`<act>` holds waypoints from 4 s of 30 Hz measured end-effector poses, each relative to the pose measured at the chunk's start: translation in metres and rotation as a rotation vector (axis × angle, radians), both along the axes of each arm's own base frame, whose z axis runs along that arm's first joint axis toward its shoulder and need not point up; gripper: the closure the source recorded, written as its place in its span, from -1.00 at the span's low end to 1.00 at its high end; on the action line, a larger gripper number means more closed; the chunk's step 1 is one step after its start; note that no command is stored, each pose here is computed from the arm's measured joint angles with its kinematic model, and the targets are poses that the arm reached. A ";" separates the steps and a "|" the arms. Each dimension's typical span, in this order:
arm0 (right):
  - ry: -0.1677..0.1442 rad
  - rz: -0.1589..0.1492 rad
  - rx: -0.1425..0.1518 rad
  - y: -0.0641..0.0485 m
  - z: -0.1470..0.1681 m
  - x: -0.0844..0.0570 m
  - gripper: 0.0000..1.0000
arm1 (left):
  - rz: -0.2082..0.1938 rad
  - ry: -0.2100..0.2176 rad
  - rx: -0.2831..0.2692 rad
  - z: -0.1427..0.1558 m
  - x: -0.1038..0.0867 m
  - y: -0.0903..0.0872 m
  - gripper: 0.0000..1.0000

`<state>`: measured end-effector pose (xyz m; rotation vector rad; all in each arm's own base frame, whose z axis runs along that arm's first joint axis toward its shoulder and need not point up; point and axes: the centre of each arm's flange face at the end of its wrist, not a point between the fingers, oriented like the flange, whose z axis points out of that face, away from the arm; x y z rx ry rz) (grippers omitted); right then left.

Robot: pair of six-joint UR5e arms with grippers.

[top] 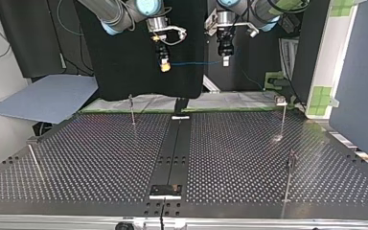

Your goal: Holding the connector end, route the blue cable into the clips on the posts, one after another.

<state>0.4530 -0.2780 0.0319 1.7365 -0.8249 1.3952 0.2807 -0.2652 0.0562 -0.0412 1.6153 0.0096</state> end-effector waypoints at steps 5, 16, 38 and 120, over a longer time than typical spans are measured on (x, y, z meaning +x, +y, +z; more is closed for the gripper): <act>0.030 0.000 0.027 0.004 -0.020 -0.004 1.00 | 0.000 0.000 0.000 0.000 0.000 0.000 1.00; 0.035 0.000 0.022 0.008 -0.020 -0.004 1.00 | -0.012 0.001 0.028 0.009 0.002 0.000 1.00; -0.155 0.090 -0.052 -0.006 0.100 0.036 1.00 | 0.027 -0.003 -0.044 0.078 0.006 0.016 1.00; -0.366 0.332 -0.142 -0.046 0.399 0.136 1.00 | 0.242 -0.321 -0.226 0.371 0.125 0.111 1.00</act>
